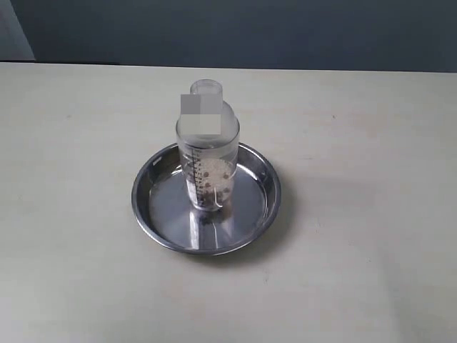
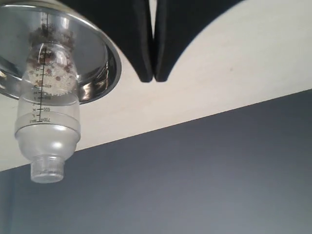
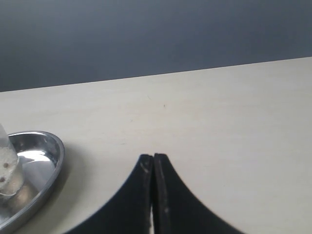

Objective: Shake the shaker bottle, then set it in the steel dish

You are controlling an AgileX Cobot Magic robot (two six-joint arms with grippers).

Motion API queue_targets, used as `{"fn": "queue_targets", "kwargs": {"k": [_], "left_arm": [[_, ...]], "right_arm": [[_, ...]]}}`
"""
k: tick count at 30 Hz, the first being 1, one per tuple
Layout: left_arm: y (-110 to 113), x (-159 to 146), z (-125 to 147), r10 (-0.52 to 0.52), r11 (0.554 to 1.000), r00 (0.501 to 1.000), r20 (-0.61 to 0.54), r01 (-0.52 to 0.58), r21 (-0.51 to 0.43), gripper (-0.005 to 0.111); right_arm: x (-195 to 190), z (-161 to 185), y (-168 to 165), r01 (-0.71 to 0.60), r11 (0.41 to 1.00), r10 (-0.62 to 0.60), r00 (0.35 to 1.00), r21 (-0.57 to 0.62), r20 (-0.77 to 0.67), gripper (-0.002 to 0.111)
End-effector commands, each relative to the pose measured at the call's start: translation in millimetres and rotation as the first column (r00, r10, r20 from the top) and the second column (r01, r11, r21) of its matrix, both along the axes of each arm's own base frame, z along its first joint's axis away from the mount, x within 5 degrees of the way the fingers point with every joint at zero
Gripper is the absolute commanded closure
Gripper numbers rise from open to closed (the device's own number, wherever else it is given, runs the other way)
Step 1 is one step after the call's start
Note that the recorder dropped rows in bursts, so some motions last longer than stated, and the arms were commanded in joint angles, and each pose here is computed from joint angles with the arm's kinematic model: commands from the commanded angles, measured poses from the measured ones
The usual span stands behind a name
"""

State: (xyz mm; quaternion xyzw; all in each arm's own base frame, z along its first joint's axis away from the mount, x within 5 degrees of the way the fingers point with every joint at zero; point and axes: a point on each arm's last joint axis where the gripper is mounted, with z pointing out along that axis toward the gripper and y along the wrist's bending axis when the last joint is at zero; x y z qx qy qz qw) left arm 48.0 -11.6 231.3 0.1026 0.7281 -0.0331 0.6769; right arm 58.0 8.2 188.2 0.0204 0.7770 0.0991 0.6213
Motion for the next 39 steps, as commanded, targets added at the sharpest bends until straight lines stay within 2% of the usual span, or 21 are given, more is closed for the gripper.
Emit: {"fn": "queue_targets", "kwargs": {"k": [1,3,6,9,11,17,19,24,28,39], "left_arm": [[2,-1,-9,0.061,0.993,0.994,-0.093,-0.070,-0.092,0.106],[3,-1,-14,0.077,0.989,0.986,-0.147,-0.094,-0.110,0.106],[3,0,-21,0.081,0.987,0.983,-0.166,-0.103,-0.126,0.106],[3,3,-44,0.087,0.968,0.964,-0.251,-0.142,-0.208,0.106],[3,3,-53,0.088,0.962,0.957,-0.277,-0.153,-0.224,0.106],[4,4,-53,0.093,0.965,0.961,-0.262,-0.152,-0.214,0.106],[3,4,-52,0.086,0.960,0.961,-0.263,-0.150,-0.236,0.106],[6,8,-35,0.114,0.954,0.991,-0.074,-0.130,-0.270,0.106],[6,8,-35,0.120,0.962,0.991,-0.065,-0.132,-0.241,0.106],[6,8,-35,0.121,0.962,0.991,-0.064,-0.132,-0.237,0.106]], "right_arm": [[1,1,0,-0.002,1.000,0.002,1.000,-0.003,0.010,0.109],[1,1,0,-0.001,1.000,0.001,1.000,-0.003,0.013,0.109],[1,1,0,-0.001,1.000,0.001,1.000,-0.003,0.013,0.109],[1,1,0,-0.001,1.000,0.001,1.000,-0.003,0.013,0.109],[1,1,0,-0.001,1.000,0.001,1.000,-0.003,0.013,0.109],[0,0,0,-0.002,1.000,0.002,1.000,-0.003,0.008,0.109],[0,0,0,-0.002,1.000,0.002,1.000,-0.003,0.008,0.109],[0,0,0,-0.002,1.000,0.002,1.000,-0.003,0.008,0.109],[0,0,0,-0.002,1.000,0.002,1.000,-0.003,0.008,0.109],[1,1,0,-0.002,1.000,0.002,1.000,-0.003,0.010,0.109]]}}
